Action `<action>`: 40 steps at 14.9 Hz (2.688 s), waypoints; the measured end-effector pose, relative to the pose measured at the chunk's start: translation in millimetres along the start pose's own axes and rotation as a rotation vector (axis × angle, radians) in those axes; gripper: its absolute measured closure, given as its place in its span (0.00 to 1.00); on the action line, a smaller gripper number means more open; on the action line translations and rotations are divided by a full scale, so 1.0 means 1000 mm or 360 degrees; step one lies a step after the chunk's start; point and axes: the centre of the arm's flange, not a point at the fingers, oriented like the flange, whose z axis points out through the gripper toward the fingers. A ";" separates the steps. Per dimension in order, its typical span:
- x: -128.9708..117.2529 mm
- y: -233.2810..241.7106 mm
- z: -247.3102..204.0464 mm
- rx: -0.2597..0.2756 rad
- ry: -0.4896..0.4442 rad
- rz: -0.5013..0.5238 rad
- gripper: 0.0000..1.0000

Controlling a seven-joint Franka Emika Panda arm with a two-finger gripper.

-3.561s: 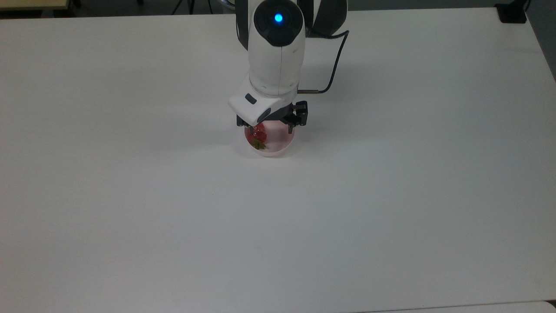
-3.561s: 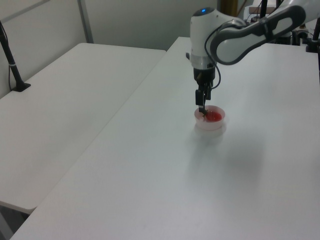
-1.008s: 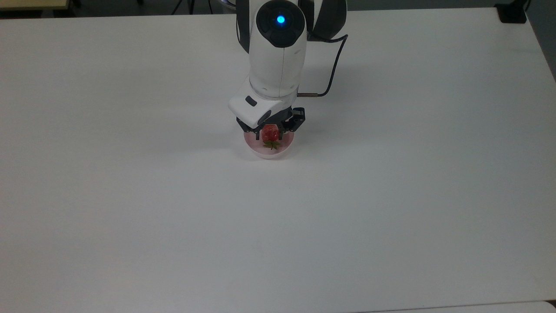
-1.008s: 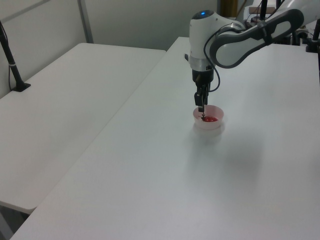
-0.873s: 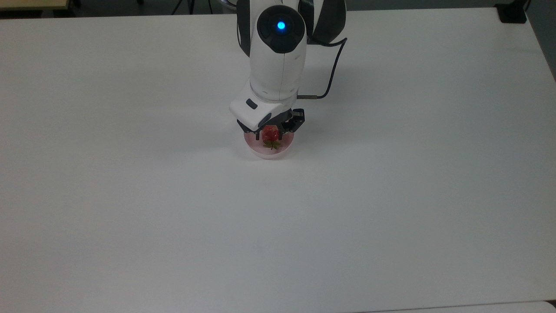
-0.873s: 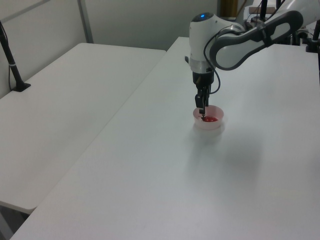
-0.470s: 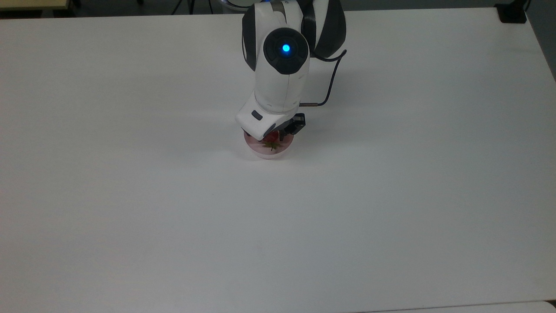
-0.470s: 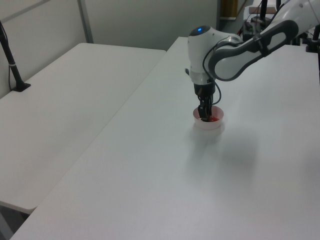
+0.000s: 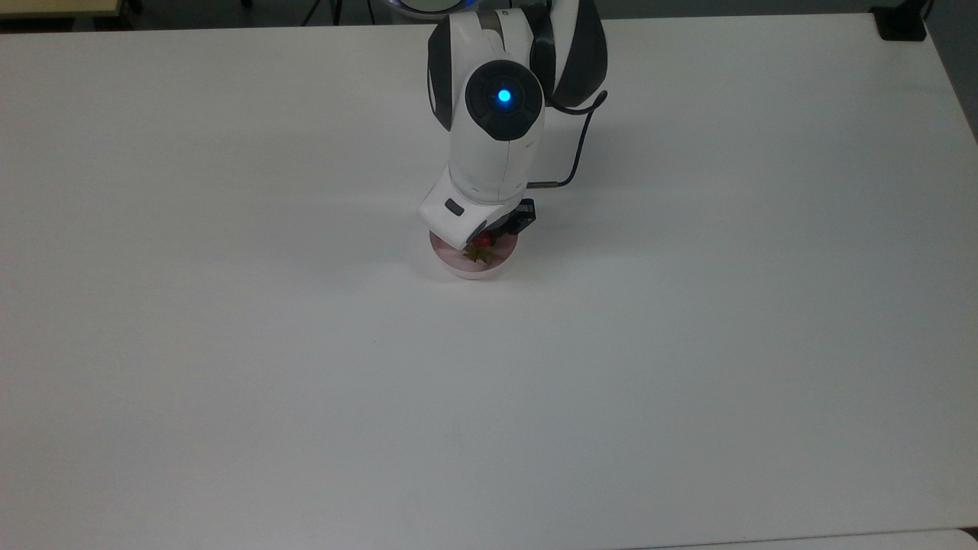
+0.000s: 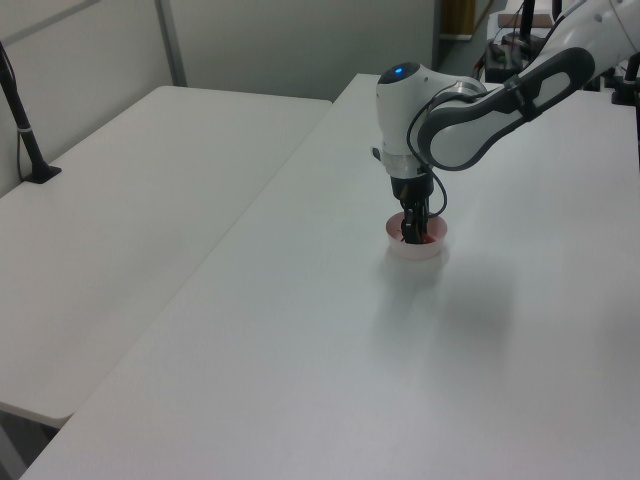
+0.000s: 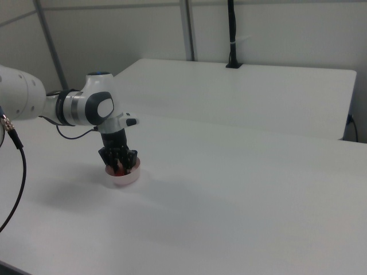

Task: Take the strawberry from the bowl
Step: 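Lift the strawberry up out of the pink bowl, then move the strawberry beside the bowl, lower it, and open the gripper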

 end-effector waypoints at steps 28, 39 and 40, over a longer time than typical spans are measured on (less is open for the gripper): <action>0.014 0.189 -0.014 -0.0058 0.0194 0.0202 0.15; -0.101 0.119 -0.227 0.0045 0.0079 0.0178 0.00; -0.104 0.118 -0.229 0.0047 0.0081 0.0185 0.00</action>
